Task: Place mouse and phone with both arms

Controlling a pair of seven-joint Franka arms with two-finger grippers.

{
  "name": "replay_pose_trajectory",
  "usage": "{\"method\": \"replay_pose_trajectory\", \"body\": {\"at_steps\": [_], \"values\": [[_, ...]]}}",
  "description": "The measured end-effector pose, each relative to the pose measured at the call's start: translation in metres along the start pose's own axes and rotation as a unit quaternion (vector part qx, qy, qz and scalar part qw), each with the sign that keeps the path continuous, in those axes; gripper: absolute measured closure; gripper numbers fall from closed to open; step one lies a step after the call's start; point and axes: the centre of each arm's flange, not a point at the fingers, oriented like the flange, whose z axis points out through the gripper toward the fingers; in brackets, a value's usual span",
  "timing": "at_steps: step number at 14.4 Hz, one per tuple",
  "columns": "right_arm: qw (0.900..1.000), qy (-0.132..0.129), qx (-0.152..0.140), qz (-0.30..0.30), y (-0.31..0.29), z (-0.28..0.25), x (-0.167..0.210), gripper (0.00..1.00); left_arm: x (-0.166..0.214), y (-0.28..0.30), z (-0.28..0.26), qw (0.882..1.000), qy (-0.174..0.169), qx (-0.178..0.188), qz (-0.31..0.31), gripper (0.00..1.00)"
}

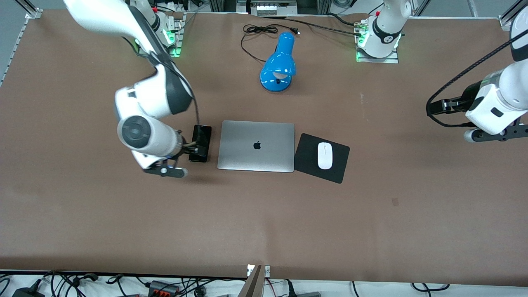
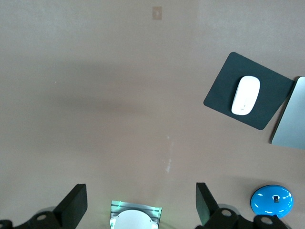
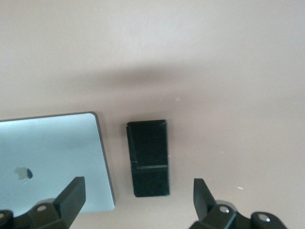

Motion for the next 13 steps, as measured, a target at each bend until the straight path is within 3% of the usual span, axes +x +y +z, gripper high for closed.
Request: {"method": "replay_pose_trajectory", "body": {"at_steps": [7, 10, 13], "values": [[0.997, 0.07, 0.014, -0.001, 0.087, -0.118, 0.03, 0.0, 0.0, 0.002, -0.002, 1.0, -0.005, 0.001, 0.006, 0.0], [0.995, 0.095, 0.024, 0.022, 0.134, -0.155, 0.032, 0.0, 0.002, -0.006, -0.007, 1.0, 0.011, -0.001, -0.004, 0.0], [0.992, 0.121, 0.024, 0.012, 0.194, -0.189, 0.03, 0.0, -0.024, 0.006, -0.012, 0.999, 0.043, 0.009, 0.0, 0.0]]}}
